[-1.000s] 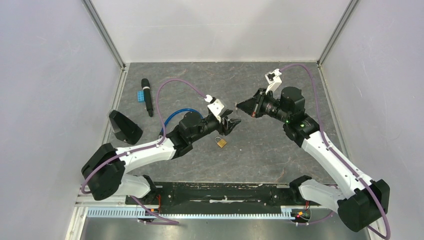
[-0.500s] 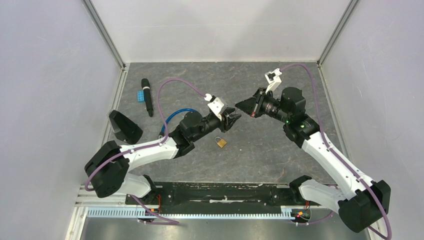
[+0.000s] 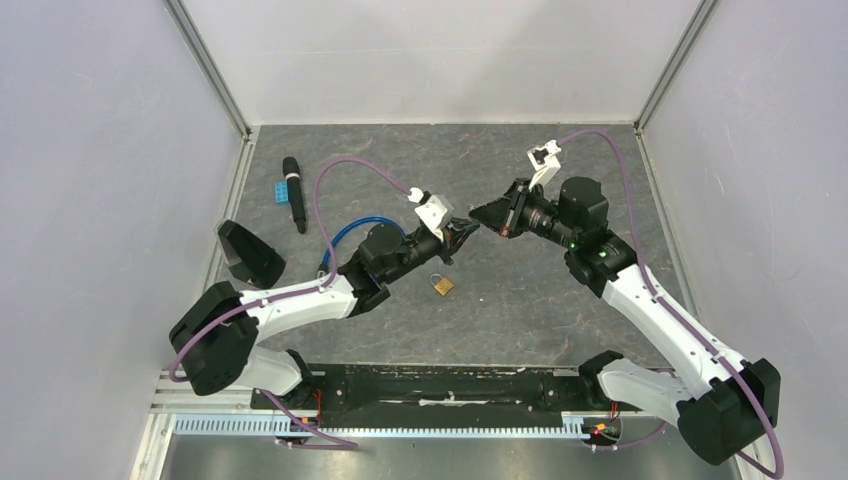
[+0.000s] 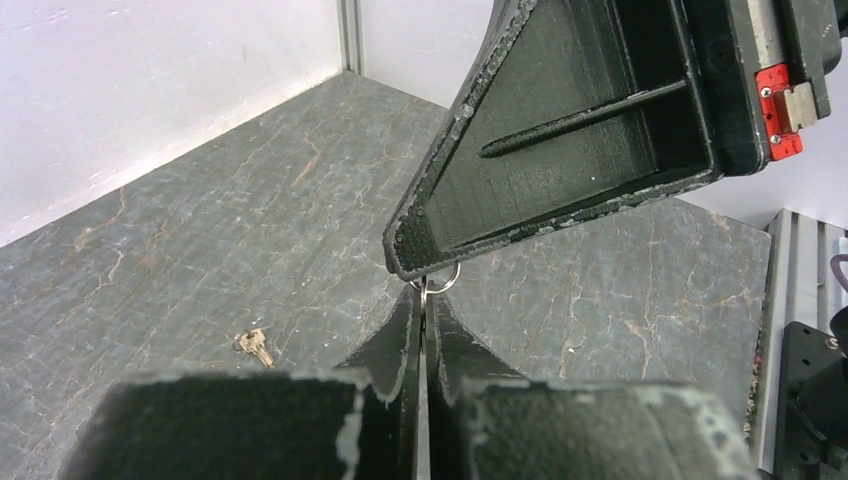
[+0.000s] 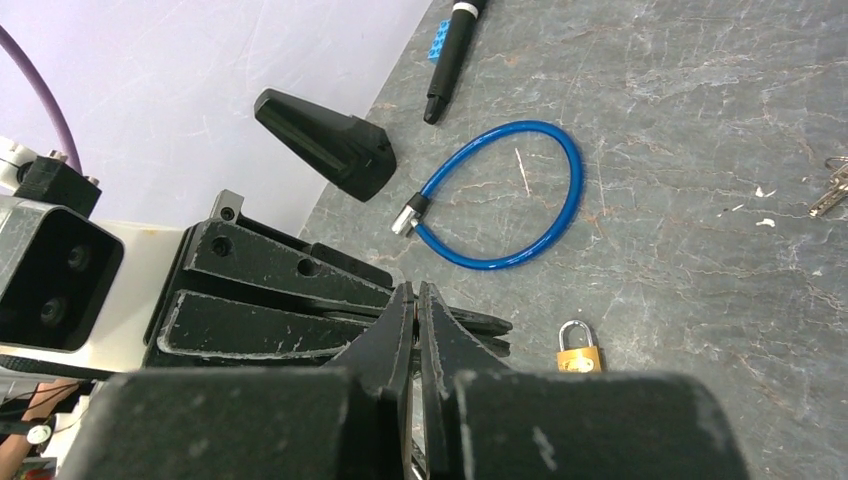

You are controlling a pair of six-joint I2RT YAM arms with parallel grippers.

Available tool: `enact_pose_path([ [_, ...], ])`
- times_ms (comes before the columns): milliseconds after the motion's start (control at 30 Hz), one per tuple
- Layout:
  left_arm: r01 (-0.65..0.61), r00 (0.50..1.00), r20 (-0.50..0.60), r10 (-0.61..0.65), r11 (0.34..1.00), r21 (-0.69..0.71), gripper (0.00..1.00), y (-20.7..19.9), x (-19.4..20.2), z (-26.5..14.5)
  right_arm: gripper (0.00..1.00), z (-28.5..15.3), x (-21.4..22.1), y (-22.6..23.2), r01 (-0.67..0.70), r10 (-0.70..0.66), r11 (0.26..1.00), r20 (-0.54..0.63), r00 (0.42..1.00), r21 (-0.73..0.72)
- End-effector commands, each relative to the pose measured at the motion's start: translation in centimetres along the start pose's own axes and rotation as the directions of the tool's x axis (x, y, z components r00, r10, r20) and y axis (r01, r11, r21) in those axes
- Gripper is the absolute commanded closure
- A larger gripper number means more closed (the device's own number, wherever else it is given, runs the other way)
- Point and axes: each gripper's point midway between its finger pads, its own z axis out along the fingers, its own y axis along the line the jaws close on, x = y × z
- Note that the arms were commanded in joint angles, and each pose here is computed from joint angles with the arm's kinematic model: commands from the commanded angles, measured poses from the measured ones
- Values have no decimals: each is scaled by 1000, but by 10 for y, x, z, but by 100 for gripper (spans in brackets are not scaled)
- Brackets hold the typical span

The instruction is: Unlock with the key

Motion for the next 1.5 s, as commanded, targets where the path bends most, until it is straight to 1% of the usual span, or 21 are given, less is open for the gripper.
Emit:
enact_pose_path([
  [0, -6, 999, 42, 5, 1000, 6, 98, -2, -20, -2, 100, -2, -8, 2, 38, -38, 999, 35, 999, 7],
  [167, 6, 998, -62, -3, 999, 43, 98, -10, -8, -14, 100, -7, -3, -13, 72, -73, 995, 16, 997, 74],
  [233, 8, 993, -118, 0, 998, 61, 98, -12, -3, -22, 95, -9, -3, -16, 102, -104, 991, 15, 994, 83],
  [300, 19, 982, -187, 3, 993, 117, 98, -18, 2, -32, 82, -13, -3, -18, 162, -164, 984, 13, 986, 77],
  [333, 28, 973, -232, 7, 989, 146, 98, -20, 7, -39, 70, -14, -4, -16, 216, -218, 974, 14, 976, 66],
  [367, 37, 962, -271, 12, 984, 176, 98, -24, 8, -45, 62, -16, -5, -13, 272, -273, 961, 13, 962, 45],
  [400, 41, 955, -296, 23, 977, 209, 98, -28, 6, -50, 52, -19, -6, -9, 340, -340, 940, 17, 940, 20],
  [433, 36, 940, -339, 46, 972, 232, 98, -30, 10, -58, 44, -22, -6, -6, 408, -408, 913, 19, 913, -4],
  [500, 38, 915, -397, 73, 964, 264, 98, -33, 10, -70, 39, -28, -1, 6, 531, -530, 843, 41, 847, -88],
  [533, 46, 898, -432, 83, 958, 281, 98, -35, 13, -76, 38, -32, 6, 14, 579, -577, 801, 60, 814, -154],
  [600, 51, 875, -471, 108, 948, 313, 98, -39, 11, -85, 38, -40, 16, 32, 678, -667, 687, 142, 731, -263],
  [633, 59, 861, -495, 118, 943, 327, 98, -41, 11, -88, 37, -43, 22, 38, 697, -682, 652, 172, 711, -299],
  [800, 71, 807, -569, 158, 930, 360, 98, -43, 7, -99, 39, -49, 37, 59, 734, -686, 549, 285, 669, -400],
  [900, 83, 784, -594, 179, 919, 386, 98, -46, 3, -104, 41, -45, 44, 64, 744, -697, 510, 300, 651, -431],
  [1000, 112, 752, -632, 189, 908, 405, 98, -50, 0, -108, 44, -38, 52, 65, 744, -712, 490, 284, 642, -455],
  [1067, 128, 707, -678, 201, 907, 402, 98, -48, 2, -115, 46, -35, 58, 67, 746, -718, 473, 285, 635, -469],
  [1133, 119, 638, -737, 221, 918, 379, 98, -40, 7, -125, 46, -33, 67, 66, 746, -720, 463, 288, 631, -478],
  [1200, 107, 579, -780, 237, 926, 361, 98, -32, 11, -132, 47, -30, 75, 65, 740, -710, 473, 291, 641, -478],
  [1233, 108, 558, -793, 243, 926, 360, 98, -31, 11, -135, 48, -28, 78, 63, 735, -706, 479, 288, 647, -480],
  [1333, 124, 535, -807, 249, 922, 367, 98, -33, 10, -138, 53, -26, 86, 62, 709, -673, 510, 288, 681, -487],
  [1467, 131, 548, -799, 247, 918, 374, 98, -36, 5, -137, 58, -23, 92, 63, 665, -621, 549, 286, 730, -507],
])
